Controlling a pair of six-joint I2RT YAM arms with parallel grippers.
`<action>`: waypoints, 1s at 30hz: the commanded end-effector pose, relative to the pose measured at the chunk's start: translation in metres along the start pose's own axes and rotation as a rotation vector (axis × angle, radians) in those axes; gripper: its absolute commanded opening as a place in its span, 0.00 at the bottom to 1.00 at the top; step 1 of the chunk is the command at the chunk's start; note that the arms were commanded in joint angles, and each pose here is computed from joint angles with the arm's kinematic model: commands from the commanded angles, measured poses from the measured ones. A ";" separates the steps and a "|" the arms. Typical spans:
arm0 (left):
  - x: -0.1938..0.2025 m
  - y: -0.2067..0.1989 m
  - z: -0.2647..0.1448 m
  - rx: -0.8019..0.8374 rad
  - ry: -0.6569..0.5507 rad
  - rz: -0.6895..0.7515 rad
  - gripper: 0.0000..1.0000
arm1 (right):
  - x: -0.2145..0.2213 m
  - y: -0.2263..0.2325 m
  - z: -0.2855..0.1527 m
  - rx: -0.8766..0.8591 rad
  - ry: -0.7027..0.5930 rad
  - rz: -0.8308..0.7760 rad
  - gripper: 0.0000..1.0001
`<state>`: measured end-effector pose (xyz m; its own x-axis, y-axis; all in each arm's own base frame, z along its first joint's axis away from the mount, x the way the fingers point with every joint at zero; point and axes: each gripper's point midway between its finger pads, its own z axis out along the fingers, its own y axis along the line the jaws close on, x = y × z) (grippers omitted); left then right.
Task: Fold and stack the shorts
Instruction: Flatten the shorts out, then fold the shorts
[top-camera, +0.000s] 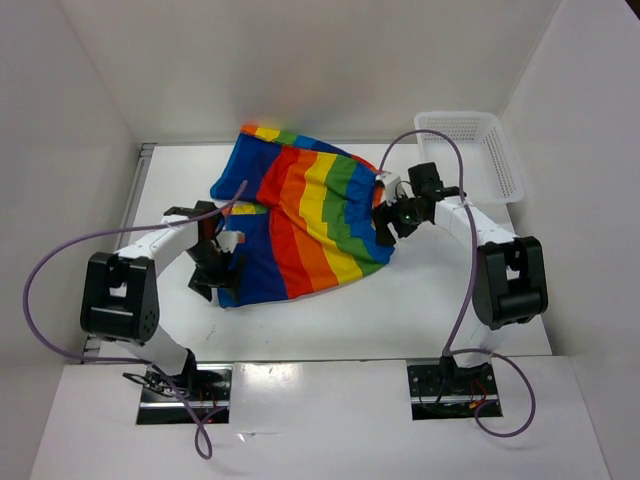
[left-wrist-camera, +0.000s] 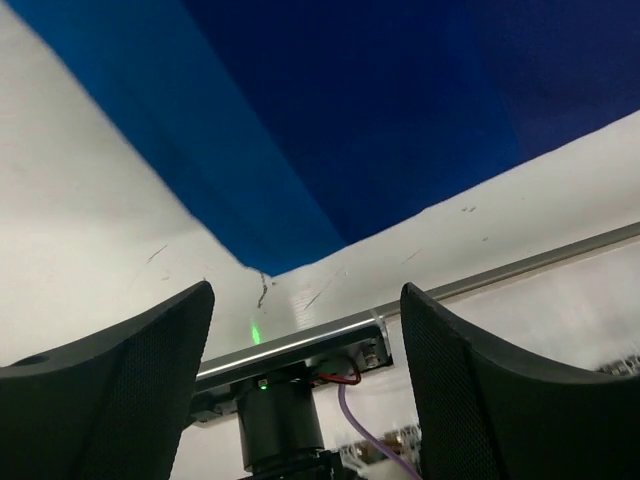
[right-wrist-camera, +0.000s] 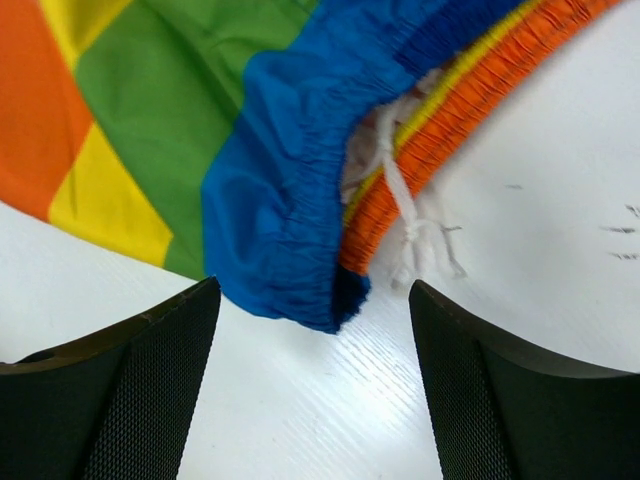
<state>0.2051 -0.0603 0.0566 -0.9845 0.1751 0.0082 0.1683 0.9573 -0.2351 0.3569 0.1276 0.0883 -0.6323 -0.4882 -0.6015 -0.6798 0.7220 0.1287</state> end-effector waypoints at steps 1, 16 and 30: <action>0.014 -0.013 0.013 0.067 0.101 -0.002 0.82 | 0.007 -0.017 -0.001 0.018 -0.003 0.050 0.81; 0.007 -0.009 0.053 0.055 0.141 0.026 0.32 | 0.046 0.008 0.027 -0.132 0.100 0.039 0.51; -0.191 0.067 -0.128 -0.252 -0.498 -0.041 0.00 | -0.202 -0.036 -0.026 -0.130 -0.415 0.170 0.00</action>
<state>0.3444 -0.0332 0.0870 -0.9723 0.1031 -0.2100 0.1313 0.9834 -0.1252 0.4344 0.1646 0.1209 -0.7136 -0.2792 -0.6425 -0.5979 0.7206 0.3510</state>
